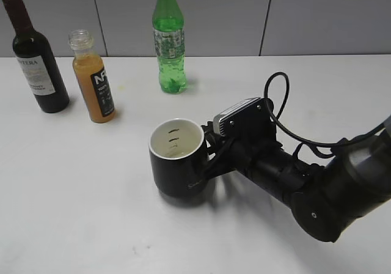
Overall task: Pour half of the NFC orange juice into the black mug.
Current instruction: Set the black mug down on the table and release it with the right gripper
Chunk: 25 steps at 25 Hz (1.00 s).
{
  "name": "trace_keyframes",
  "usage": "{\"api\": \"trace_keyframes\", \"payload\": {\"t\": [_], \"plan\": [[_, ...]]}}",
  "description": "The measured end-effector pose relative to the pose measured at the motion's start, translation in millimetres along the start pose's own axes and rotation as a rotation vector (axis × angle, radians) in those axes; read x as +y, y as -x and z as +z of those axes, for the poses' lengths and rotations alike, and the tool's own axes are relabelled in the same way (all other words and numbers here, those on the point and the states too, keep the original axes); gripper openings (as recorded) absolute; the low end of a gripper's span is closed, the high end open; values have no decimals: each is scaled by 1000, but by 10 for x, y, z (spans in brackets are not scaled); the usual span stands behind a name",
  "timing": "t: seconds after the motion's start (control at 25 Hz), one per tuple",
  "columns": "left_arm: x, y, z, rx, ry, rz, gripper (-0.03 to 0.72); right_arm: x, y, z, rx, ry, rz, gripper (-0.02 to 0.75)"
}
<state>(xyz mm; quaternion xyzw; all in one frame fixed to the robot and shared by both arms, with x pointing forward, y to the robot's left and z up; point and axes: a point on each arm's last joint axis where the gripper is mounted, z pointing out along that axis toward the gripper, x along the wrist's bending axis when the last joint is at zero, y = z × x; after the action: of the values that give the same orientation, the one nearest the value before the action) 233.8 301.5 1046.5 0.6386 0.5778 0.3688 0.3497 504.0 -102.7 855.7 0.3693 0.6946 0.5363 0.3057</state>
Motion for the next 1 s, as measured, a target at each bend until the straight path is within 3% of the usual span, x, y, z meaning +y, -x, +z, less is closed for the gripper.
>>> {"api": "trace_keyframes", "payload": {"t": [0.6, 1.0], "plan": [[0, 0, 0, 0, 0, 0, 235, -151, -1, 57, -5, -38, 12, 44], [0, 0, 0, 0, 0, 0, 235, -139, 1, 51, -7, -21, 29, 91]]}}
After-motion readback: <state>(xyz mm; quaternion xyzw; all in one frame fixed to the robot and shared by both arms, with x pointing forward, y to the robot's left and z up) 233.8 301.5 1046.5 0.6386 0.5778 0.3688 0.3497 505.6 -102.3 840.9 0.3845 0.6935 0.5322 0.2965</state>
